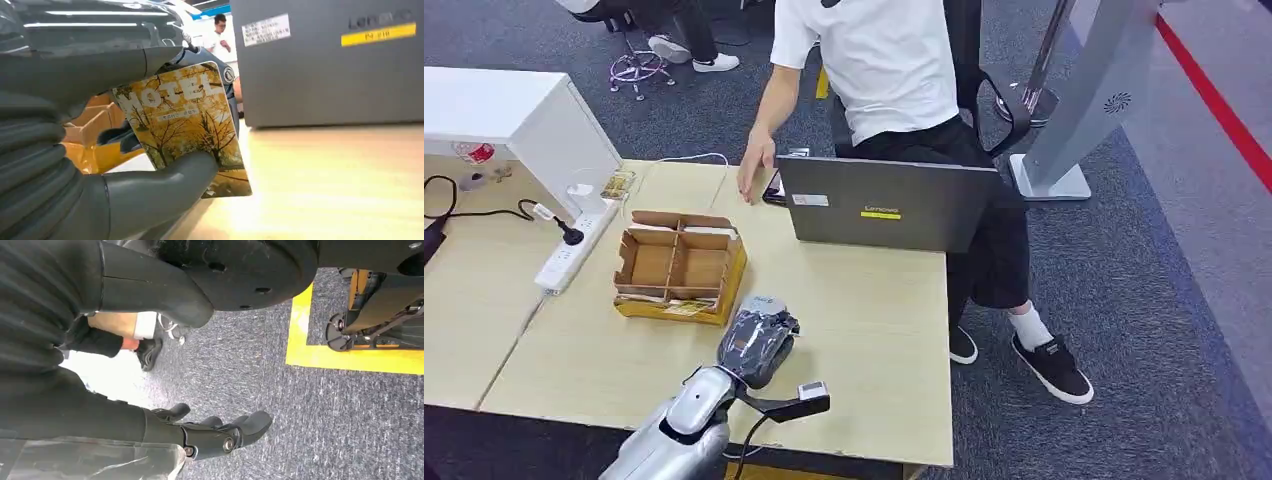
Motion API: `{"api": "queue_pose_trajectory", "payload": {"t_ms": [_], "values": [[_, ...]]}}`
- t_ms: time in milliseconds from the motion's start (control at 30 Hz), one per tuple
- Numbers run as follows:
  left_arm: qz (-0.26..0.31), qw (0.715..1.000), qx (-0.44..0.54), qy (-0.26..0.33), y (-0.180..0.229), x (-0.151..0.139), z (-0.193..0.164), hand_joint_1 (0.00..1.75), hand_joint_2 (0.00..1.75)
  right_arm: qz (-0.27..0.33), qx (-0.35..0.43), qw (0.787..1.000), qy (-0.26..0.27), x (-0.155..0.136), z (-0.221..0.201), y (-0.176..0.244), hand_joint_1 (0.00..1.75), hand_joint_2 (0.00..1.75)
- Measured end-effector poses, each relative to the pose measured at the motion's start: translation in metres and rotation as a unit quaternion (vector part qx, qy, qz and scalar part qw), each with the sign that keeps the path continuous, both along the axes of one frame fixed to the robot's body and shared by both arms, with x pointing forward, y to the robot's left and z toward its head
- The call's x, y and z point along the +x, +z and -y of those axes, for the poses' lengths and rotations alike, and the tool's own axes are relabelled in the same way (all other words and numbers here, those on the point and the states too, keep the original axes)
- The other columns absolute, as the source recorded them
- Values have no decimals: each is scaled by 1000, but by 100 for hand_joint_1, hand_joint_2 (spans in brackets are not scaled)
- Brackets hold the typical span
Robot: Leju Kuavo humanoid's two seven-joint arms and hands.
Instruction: Pass the card to the sensor for recognition and then transmit it.
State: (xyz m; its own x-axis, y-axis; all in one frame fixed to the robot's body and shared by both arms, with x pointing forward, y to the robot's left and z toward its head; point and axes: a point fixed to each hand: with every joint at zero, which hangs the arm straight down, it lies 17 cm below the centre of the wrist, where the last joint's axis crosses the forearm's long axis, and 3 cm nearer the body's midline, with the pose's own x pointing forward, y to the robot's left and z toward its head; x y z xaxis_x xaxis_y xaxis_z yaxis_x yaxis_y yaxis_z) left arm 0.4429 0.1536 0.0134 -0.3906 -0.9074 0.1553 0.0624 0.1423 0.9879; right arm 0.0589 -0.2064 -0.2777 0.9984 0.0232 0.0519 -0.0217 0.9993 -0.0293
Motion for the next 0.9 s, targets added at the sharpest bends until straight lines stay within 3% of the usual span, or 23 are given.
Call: {"api": "queue_pose_trajectory", "payload": {"t_ms": [167, 600, 900], "values": [[0, 1000, 17, 6, -9, -1, -5, 175, 175, 1, -1, 1000, 4, 0, 0, 0, 0, 175], [139, 990, 27, 8, 40, 1, -4, 175, 175, -1, -3, 1000, 5, -1, 1, 0, 0, 175], [148, 989, 26, 10, 45, 2, -4, 175, 175, -2, -3, 1000, 5, -2, 0, 0, 0, 175]]}}
